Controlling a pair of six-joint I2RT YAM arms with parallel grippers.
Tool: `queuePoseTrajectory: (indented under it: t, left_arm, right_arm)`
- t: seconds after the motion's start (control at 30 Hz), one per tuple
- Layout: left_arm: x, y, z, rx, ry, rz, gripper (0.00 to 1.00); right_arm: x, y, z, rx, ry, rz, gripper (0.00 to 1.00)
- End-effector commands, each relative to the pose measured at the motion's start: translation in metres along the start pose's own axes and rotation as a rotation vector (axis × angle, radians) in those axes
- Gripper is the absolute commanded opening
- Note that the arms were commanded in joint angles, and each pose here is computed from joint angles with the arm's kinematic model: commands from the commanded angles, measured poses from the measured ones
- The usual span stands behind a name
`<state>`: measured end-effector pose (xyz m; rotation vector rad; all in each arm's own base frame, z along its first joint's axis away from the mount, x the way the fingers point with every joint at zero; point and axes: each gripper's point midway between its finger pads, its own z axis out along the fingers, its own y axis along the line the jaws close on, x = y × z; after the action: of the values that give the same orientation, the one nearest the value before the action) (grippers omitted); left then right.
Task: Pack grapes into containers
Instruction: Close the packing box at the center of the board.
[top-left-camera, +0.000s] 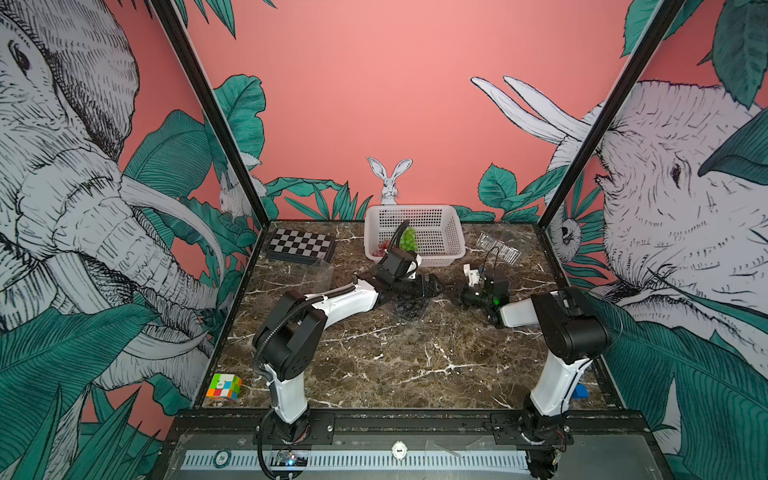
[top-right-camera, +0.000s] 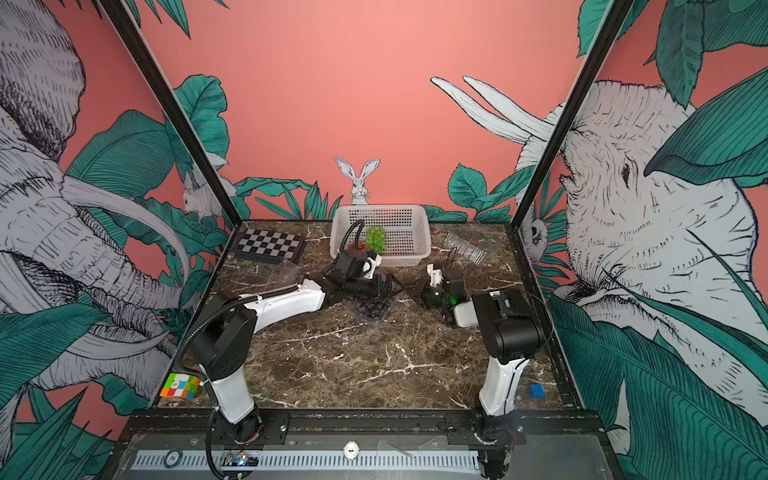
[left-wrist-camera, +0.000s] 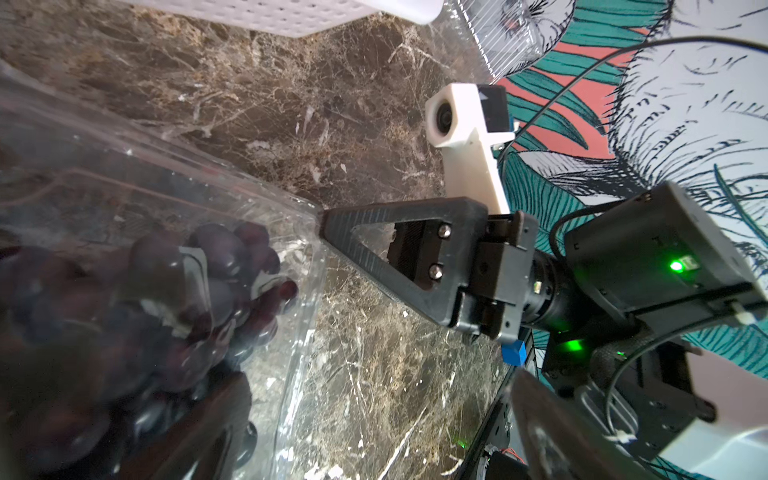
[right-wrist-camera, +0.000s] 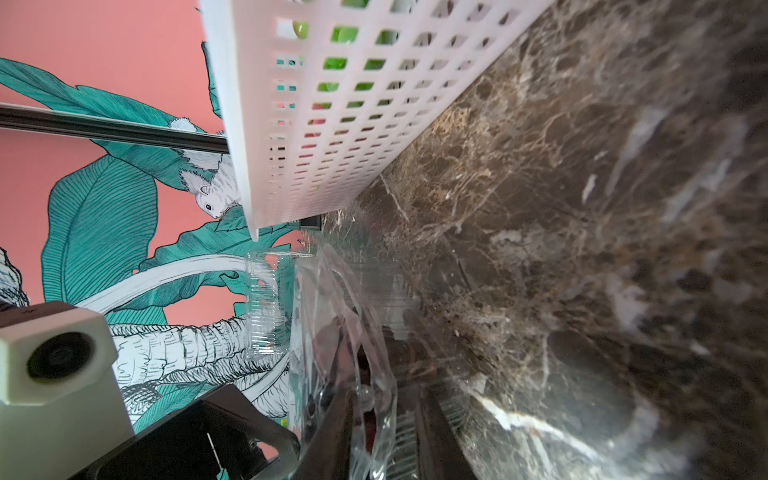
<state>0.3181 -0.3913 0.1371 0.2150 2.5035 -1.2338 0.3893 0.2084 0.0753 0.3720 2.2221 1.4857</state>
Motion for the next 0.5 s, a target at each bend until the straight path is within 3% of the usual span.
queuePoseTrajectory:
  t: [0.0,0.47]
  left_arm:
    - [0.0191,0.0148,0.0095,-0.027,0.053,-0.038,1.0]
    - [0.0223,0.0182,0.0119,-0.035,0.064,-0.039,0.99]
  right_arm:
    - [-0.0063,0.0115,0.0053,-0.045,-0.007,-0.029,0.26]
    - [-0.002,0.0103,0.013,-0.05,0.008,-0.017,0.19]
